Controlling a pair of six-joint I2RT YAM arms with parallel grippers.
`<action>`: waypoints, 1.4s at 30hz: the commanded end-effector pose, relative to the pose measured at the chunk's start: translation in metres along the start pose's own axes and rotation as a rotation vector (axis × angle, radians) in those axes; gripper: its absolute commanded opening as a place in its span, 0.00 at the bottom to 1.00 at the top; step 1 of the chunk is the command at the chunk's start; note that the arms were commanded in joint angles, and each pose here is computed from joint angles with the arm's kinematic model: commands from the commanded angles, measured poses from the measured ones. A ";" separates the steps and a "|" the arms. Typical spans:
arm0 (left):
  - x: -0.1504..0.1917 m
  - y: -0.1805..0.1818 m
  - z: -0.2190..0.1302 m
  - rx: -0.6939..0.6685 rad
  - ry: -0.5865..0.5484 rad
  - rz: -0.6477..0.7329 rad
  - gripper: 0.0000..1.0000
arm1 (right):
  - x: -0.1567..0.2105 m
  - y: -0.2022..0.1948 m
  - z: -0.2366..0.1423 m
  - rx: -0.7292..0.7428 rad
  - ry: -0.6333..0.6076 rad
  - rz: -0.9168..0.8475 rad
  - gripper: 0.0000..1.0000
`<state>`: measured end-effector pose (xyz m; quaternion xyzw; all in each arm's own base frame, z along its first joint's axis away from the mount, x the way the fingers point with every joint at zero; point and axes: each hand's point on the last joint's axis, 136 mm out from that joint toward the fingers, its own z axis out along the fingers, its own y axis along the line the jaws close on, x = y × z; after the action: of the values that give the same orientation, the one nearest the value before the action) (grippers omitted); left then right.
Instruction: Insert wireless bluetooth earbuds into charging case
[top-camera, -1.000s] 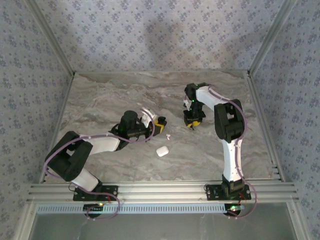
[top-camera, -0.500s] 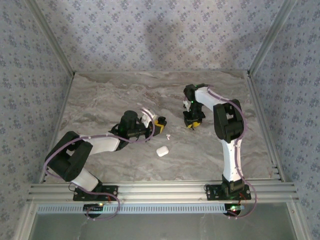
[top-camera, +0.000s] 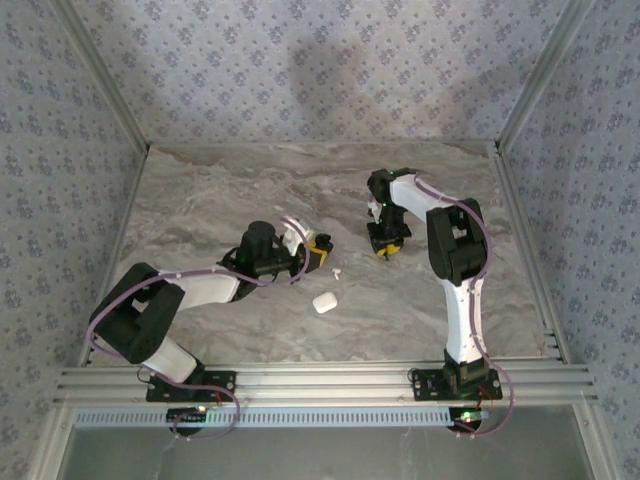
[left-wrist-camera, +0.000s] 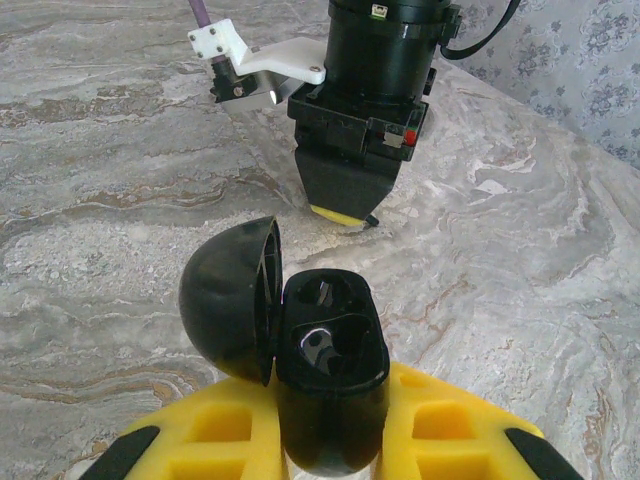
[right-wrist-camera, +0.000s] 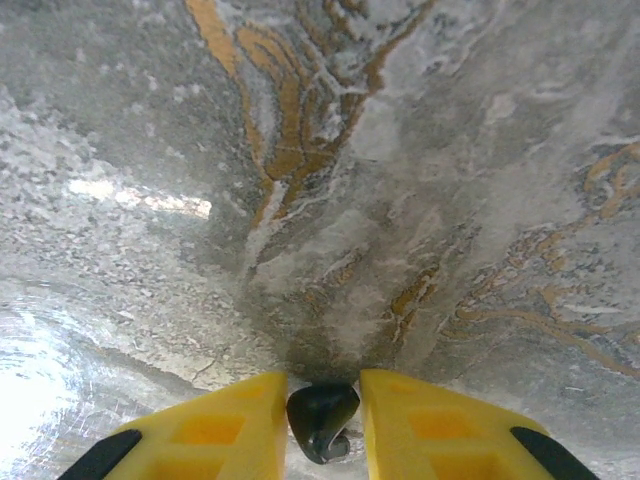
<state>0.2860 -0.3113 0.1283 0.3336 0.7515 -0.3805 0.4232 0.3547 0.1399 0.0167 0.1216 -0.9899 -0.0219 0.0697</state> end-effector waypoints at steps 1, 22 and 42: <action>-0.023 -0.002 -0.004 -0.003 -0.052 0.043 0.18 | 0.004 0.003 0.017 -0.004 0.024 0.021 0.25; -0.021 -0.005 0.013 0.013 -0.033 0.093 0.17 | -0.004 0.005 -0.045 -0.104 -0.390 0.208 0.23; -0.050 -0.032 0.049 0.073 -0.093 0.182 0.16 | 0.027 0.044 -0.168 -0.342 -0.931 0.252 0.23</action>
<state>0.2929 -0.3671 0.1483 0.3917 0.7058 -0.3804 0.4514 0.3406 0.1695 0.1710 -0.0170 -0.9230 -0.2074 -0.3237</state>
